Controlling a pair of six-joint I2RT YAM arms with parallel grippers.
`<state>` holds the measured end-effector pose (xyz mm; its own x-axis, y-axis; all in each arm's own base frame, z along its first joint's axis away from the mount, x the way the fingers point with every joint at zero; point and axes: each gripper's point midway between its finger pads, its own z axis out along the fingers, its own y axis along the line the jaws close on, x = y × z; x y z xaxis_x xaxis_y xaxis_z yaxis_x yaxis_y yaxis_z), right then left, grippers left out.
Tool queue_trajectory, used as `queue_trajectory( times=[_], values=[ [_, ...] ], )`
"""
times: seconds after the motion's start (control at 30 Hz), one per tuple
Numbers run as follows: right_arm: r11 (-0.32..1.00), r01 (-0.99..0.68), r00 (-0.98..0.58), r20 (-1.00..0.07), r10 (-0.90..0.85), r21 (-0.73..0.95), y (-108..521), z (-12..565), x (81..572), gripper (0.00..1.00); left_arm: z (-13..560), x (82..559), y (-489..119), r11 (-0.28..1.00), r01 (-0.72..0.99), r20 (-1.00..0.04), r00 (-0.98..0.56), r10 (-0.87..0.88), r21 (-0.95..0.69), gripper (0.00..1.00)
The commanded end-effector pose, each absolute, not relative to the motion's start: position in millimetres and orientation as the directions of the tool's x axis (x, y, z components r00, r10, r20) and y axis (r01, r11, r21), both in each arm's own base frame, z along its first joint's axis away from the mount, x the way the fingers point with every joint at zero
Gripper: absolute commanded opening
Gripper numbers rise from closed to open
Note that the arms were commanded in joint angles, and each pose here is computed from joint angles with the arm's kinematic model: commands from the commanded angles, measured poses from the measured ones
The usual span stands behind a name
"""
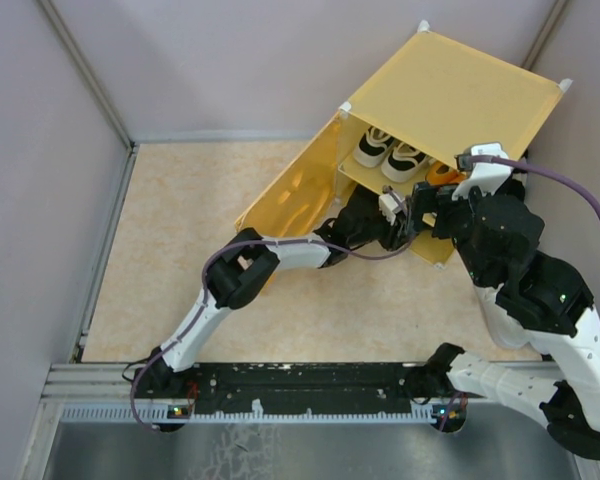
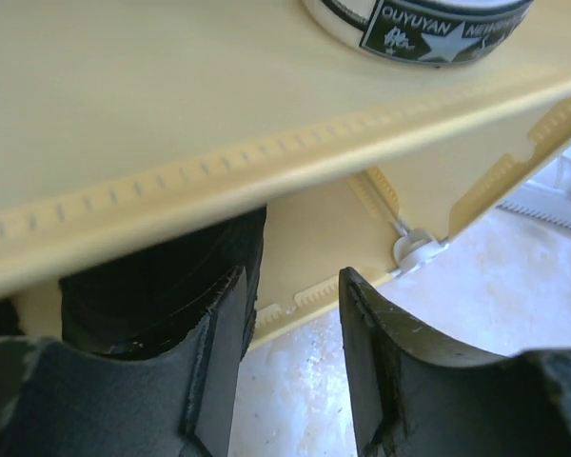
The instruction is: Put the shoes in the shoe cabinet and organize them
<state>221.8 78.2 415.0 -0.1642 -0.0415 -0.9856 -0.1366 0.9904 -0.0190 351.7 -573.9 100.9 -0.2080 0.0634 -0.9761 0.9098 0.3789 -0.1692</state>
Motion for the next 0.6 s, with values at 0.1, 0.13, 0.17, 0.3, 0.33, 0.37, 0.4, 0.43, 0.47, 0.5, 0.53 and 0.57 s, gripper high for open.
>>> queue_trajectory(
  times=[0.1, 0.13, 0.17, 0.3, 0.33, 0.37, 0.4, 0.43, 0.47, 0.5, 0.53, 0.57],
  values=[
    [0.993, -0.117, -0.137, -0.99, -0.02, -0.004, 73.8, 424.2, 222.0, 0.98, 115.8, 349.4, -583.1, 0.34, 0.92, -0.976, -0.217, 0.028, -0.195, 0.55],
    [0.993, -0.117, -0.137, -0.99, -0.02, -0.004, 73.8, 424.0, 221.9, 0.98, 117.6, 347.0, -579.1, 0.343, 0.919, -0.976, -0.217, 0.034, -0.193, 0.56],
    [0.993, -0.117, -0.135, -0.991, -0.018, -0.002, 73.2, 425.0, 221.4, 0.98, 118.3, 344.5, -574.2, 0.349, 0.918, -0.975, -0.218, 0.042, -0.19, 0.58],
    [0.993, -0.115, -0.131, -0.991, -0.014, 0.001, 71.6, 426.7, 220.3, 0.98, 134.1, 323.6, -544.8, 0.35, 0.921, -0.973, -0.213, 0.085, -0.171, 0.67],
    [0.993, -0.114, -0.131, -0.991, -0.014, 0.001, 71.5, 426.6, 220.2, 0.98, 140.0, 317.4, -536.2, 0.35, 0.922, -0.973, -0.211, 0.095, -0.166, 0.72],
    [0.993, -0.115, -0.131, -0.991, -0.013, 0.002, 71.8, 426.3, 220.2, 0.98, 157.5, 310.9, -526.9, 0.346, 0.926, -0.977, -0.192, 0.092, -0.149, 0.77],
    [0.993, -0.115, -0.132, -0.991, -0.012, 0.003, 72.0, 426.1, 220.4, 0.98, 157.0, 305.8, -518.9, 0.348, 0.927, -0.975, -0.192, 0.114, -0.142, 0.79],
    [0.993, -0.116, -0.132, -0.991, -0.009, 0.006, 72.6, 426.0, 220.5, 0.98, 173.9, 299.6, -509.7, 0.346, 0.93, -0.979, -0.172, 0.112, -0.124, 0.82],
    [0.993, -0.119, -0.13, -0.991, -0.007, 0.008, 73.4, 426.4, 220.9, 0.98, 185.9, 294.5, -502.4, 0.345, 0.932, -0.981, -0.159, 0.116, -0.11, 0.86],
    [0.993, -0.121, -0.129, -0.992, -0.004, 0.012, 74.1, 427.2, 221.0, 0.98, 196.7, 288.4, -496.5, 0.341, 0.935, -0.981, -0.145, 0.125, -0.095, 0.91],
    [0.992, -0.122, -0.127, -0.992, -0.002, 0.013, 74.4, 428.7, 221.1, 0.98, 212.4, 282.5, -490.7, 0.332, 0.94, -0.984, -0.129, 0.124, -0.081, 0.98],
    [0.992, -0.122, -0.126, -0.992, -0.001, 0.014, 74.4, 430.4, 220.9, 0.98, 229.6, 276.0, -485.5, 0.323, 0.944, -0.987, -0.112, 0.118, -0.068, 0.99]
  ],
)
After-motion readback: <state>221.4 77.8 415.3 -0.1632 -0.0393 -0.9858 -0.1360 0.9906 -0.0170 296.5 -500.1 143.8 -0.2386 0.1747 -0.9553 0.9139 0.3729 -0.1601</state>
